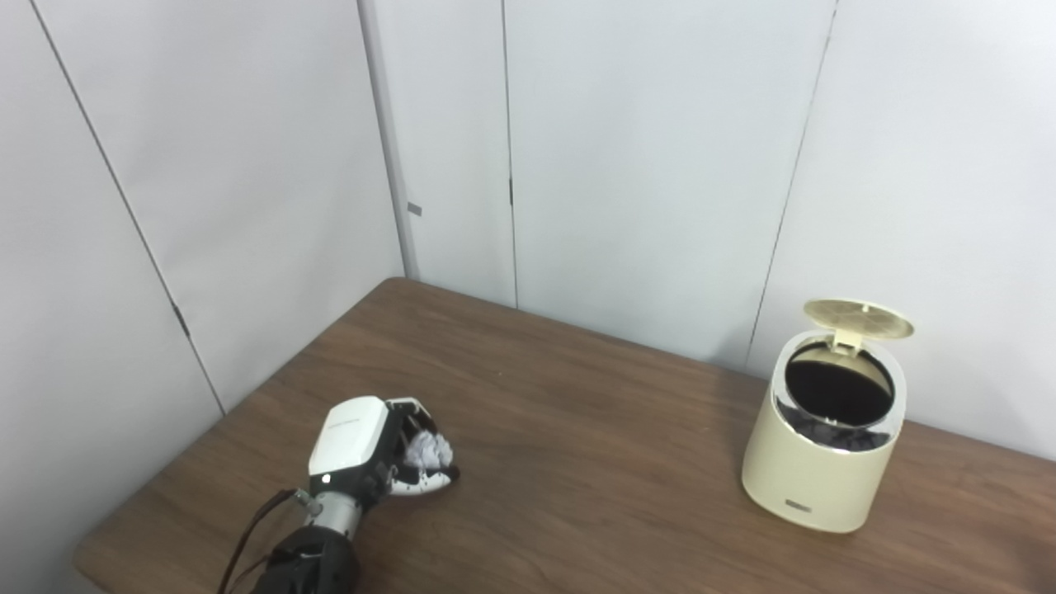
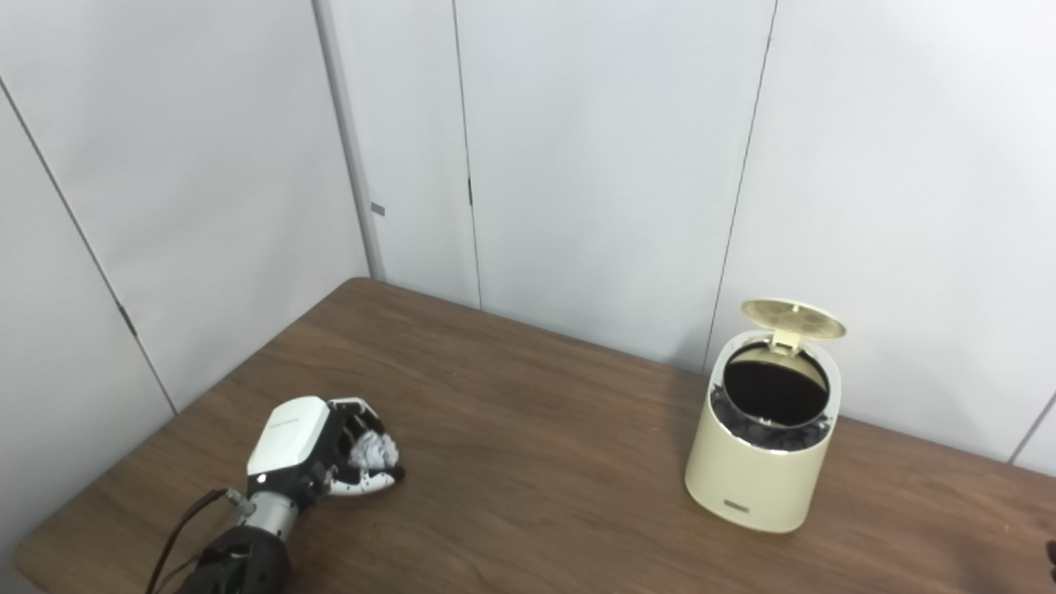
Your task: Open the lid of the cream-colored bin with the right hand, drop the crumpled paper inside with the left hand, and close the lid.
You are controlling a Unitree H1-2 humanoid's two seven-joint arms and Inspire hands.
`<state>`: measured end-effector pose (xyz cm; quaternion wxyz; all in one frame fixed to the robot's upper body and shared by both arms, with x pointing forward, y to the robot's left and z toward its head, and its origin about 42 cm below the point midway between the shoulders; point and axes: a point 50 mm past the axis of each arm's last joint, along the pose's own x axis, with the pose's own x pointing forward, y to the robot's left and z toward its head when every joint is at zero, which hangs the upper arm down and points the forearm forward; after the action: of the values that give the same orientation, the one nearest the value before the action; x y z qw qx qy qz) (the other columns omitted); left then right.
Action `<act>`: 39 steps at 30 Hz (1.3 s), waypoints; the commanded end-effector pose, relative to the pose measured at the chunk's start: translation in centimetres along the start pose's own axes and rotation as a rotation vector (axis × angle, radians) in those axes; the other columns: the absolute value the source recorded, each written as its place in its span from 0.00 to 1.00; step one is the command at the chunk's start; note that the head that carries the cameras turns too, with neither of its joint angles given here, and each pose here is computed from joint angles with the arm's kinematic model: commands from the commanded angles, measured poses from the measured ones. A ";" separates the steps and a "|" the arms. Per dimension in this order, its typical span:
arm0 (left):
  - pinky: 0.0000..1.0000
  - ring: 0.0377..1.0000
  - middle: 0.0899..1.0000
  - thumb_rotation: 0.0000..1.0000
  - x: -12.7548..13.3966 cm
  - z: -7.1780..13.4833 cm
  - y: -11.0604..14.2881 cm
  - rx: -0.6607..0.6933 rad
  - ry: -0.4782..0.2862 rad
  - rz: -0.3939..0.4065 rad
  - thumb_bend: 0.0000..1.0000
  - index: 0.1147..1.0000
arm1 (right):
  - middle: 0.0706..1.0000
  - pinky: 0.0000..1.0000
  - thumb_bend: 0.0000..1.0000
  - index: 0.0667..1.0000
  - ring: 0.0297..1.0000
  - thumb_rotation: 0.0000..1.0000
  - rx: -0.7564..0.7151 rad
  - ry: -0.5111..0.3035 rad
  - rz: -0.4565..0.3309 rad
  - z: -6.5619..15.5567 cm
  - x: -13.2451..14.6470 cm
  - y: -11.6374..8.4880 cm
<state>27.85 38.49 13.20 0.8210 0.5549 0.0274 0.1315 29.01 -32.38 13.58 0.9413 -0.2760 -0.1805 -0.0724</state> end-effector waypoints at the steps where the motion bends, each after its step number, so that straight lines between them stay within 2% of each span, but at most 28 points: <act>1: 0.27 0.29 0.42 0.01 -2.1 0.2 -3.9 -0.032 -0.020 -0.180 0.54 0.42 | 0.83 0.62 1.00 0.82 0.82 0.92 -0.010 0.022 -0.007 -0.6 -1.1 -0.3; 7: 0.27 0.28 0.43 0.00 -2.4 -0.2 -3.9 -0.053 -0.039 -0.185 0.52 0.40 | 0.84 0.64 1.00 0.83 0.83 0.92 -0.006 0.026 -0.004 -0.3 -1.2 -0.3; 9: 0.29 0.39 0.43 0.00 -2.4 -0.2 -3.8 -0.054 -0.038 -0.182 0.51 0.42 | 0.84 0.66 0.99 0.84 0.84 0.91 -0.008 0.027 -0.006 -0.3 -1.2 -0.3; 11: 0.29 0.40 0.43 0.00 -2.4 -0.2 -3.8 -0.061 -0.037 -0.177 0.50 0.42 | 0.84 0.67 0.99 0.84 0.84 0.91 -0.012 0.025 -0.009 -0.3 -1.2 -0.3; 23: 0.27 0.39 0.44 0.00 -2.0 0.0 -3.0 -0.072 -0.058 -0.147 0.50 0.43 | 0.85 0.70 0.97 0.84 0.85 0.90 -0.004 0.018 -0.014 -0.3 -1.2 0.2; 34: 0.29 0.39 0.44 0.00 -0.6 2.1 0.5 -0.079 -0.251 -0.069 0.50 0.44 | 0.88 0.75 0.90 0.90 0.87 0.91 -0.035 0.022 -0.001 0.5 -1.3 2.0; 39: 0.28 0.38 0.43 0.00 -0.1 3.3 2.7 -0.069 -0.334 -0.039 0.50 0.46 | 0.88 0.78 0.81 0.89 0.87 0.85 -0.035 0.007 -0.001 1.8 -1.3 3.3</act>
<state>27.25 36.33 14.75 0.8436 0.5332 -0.0593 0.0222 28.92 -30.27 13.77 0.9292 -0.3125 -0.1828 -0.0744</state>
